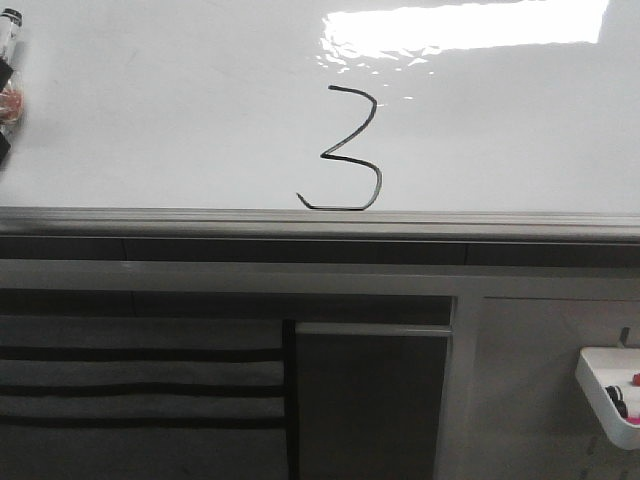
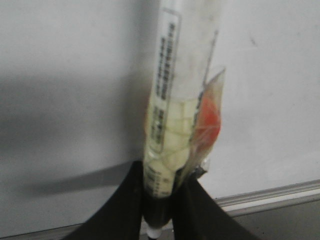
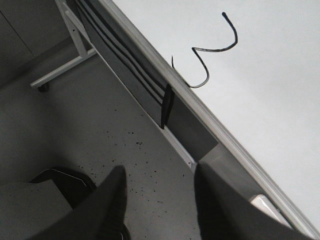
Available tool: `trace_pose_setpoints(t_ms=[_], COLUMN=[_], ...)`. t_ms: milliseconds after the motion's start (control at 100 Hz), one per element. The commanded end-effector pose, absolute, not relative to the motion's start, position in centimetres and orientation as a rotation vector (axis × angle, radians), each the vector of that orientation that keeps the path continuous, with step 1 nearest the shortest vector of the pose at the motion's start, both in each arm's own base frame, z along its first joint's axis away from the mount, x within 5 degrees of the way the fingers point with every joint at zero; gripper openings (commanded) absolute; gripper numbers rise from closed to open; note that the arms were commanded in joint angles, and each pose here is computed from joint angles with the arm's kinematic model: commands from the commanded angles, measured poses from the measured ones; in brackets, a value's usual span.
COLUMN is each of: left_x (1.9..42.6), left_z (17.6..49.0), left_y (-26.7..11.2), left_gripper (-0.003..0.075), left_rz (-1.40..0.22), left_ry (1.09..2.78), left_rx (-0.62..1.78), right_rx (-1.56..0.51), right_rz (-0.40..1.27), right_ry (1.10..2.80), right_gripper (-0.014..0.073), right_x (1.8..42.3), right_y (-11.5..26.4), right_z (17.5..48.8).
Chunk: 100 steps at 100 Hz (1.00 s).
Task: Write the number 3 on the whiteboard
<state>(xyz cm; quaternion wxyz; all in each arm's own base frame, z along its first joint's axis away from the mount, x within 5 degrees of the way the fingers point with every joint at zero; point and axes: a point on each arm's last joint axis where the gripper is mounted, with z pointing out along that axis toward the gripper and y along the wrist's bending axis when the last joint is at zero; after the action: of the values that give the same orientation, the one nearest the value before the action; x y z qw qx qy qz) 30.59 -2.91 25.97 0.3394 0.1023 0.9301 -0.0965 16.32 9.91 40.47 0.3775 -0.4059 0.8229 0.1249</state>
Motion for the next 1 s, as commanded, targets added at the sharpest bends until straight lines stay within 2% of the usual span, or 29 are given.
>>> trace_pose_setpoints(t_ms=[0,150,270,590,780,900,990], left_x=[30.8,30.9,30.9,30.9,29.9,28.0,25.9], left_z=[28.0,28.1,28.1,28.2,30.2,32.8,35.0], left_y=[-2.8,-2.7,-2.7,-2.8,-2.8,-3.1,-3.2], left_gripper=[0.0037,0.0186,0.0267,0.0281,0.0406,0.0412,0.0412], left_rz=[-0.245,-0.24,-0.239,-0.243,-0.212,-0.241,-0.249], left_ry=[2.331,2.324,2.323,2.328,2.34,2.323,2.277], left_rx=[0.22,0.216,0.216,0.228,0.332,0.378,0.399], right_rx=[-0.986,-0.987,-0.987,-0.987,-1.008,-0.876,-0.68], right_rz=[0.324,0.324,0.324,0.324,0.277,0.23,0.193], right_ry=[2.029,2.028,2.028,2.028,2.056,2.11,2.172], right_gripper=[0.0278,0.0278,0.0278,0.0278,0.0278,0.0278,0.0278], right_x=[16.1,16.1,16.1,16.1,15.5,14.6,13.7], right_y=[9.7,9.7,9.7,9.7,9.2,8.0,6.6], right_z=[41.9,41.9,41.9,41.9,41.9,42.3,42.8])
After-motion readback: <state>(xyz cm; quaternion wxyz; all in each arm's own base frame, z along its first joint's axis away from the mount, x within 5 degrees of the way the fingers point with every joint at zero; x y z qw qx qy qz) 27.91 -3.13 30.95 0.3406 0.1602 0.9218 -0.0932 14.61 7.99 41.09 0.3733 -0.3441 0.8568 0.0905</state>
